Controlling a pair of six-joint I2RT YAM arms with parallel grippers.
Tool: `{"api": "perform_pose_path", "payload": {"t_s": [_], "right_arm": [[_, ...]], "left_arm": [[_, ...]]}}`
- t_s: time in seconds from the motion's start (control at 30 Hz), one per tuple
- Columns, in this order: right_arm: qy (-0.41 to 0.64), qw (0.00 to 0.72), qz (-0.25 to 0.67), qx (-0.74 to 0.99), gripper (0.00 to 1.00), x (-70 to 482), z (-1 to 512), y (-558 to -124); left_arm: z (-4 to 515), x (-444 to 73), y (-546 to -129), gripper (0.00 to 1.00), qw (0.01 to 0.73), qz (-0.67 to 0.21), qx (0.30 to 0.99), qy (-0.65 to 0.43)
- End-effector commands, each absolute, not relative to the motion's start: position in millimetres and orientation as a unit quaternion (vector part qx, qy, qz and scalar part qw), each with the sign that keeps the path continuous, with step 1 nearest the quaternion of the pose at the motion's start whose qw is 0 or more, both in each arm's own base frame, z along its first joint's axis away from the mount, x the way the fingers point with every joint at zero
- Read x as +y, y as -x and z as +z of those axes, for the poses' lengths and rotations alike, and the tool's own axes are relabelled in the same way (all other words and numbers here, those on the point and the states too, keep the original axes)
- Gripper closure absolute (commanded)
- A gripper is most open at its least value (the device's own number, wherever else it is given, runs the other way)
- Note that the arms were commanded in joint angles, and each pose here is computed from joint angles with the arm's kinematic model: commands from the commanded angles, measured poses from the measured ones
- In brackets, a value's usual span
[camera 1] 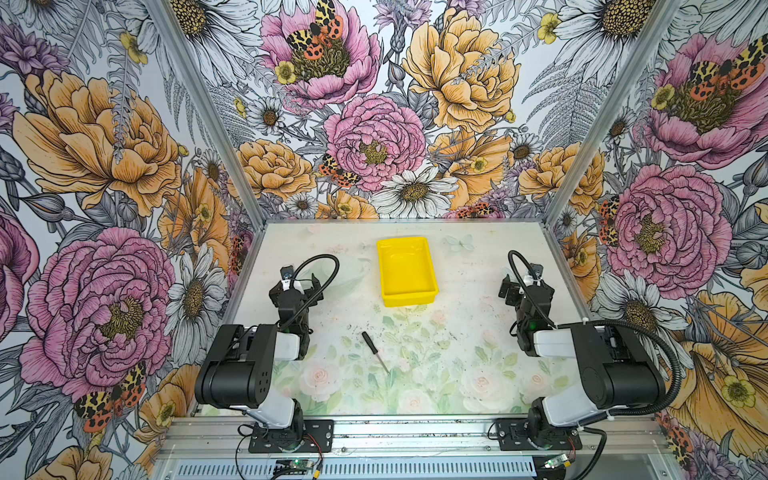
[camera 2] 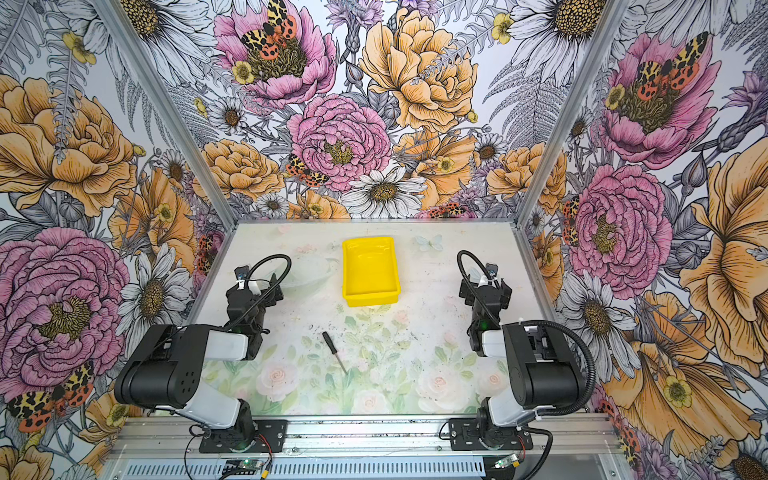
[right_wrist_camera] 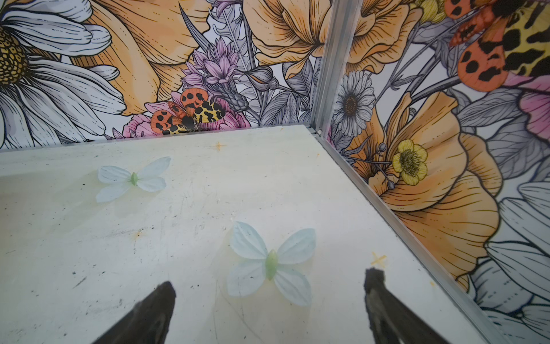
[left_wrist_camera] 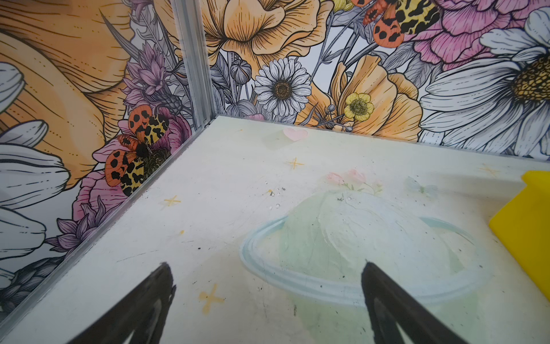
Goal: Put the screwdriver in the bin
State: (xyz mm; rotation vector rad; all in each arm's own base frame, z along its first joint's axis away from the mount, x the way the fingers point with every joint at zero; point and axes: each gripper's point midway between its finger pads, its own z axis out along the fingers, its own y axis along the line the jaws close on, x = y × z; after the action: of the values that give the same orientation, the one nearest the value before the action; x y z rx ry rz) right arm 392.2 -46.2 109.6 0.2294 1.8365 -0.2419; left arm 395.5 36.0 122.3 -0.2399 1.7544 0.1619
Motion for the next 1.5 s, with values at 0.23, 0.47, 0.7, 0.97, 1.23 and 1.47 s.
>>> {"api": "perform_pose_path", "payload": {"t_s": [0.23,0.47,0.7,0.97,1.23,1.47], "right_arm": [[-0.084,0.614,-0.104,0.778,0.01,-37.7,124.9,-390.7],[-0.041,0.605,-0.126,0.785,0.0,-16.5,156.8,-388.5],[-0.019,0.602,-0.084,0.794,0.01,27.8,199.0,-383.3],[0.076,0.531,-0.041,0.843,0.0,109.0,216.4,-372.8],[0.233,0.54,0.06,0.806,0.01,223.2,241.3,-347.5],[0.284,0.525,0.131,0.792,0.01,265.2,245.3,-320.3]], "left_arm": [[142.6,35.9,-392.9,0.01,0.652,0.072,0.747,0.103],[162.9,73.8,-368.7,0.01,0.589,0.139,0.767,0.212],[193.9,54.7,-349.4,0.01,0.564,0.104,0.788,0.223],[201.0,7.3,-323.6,0.01,0.504,0.001,0.833,0.228],[168.4,-61.0,-298.7,0.01,0.408,-0.087,0.891,0.18],[148.2,-95.6,-267.1,0.01,0.351,-0.108,0.907,0.206]]}}
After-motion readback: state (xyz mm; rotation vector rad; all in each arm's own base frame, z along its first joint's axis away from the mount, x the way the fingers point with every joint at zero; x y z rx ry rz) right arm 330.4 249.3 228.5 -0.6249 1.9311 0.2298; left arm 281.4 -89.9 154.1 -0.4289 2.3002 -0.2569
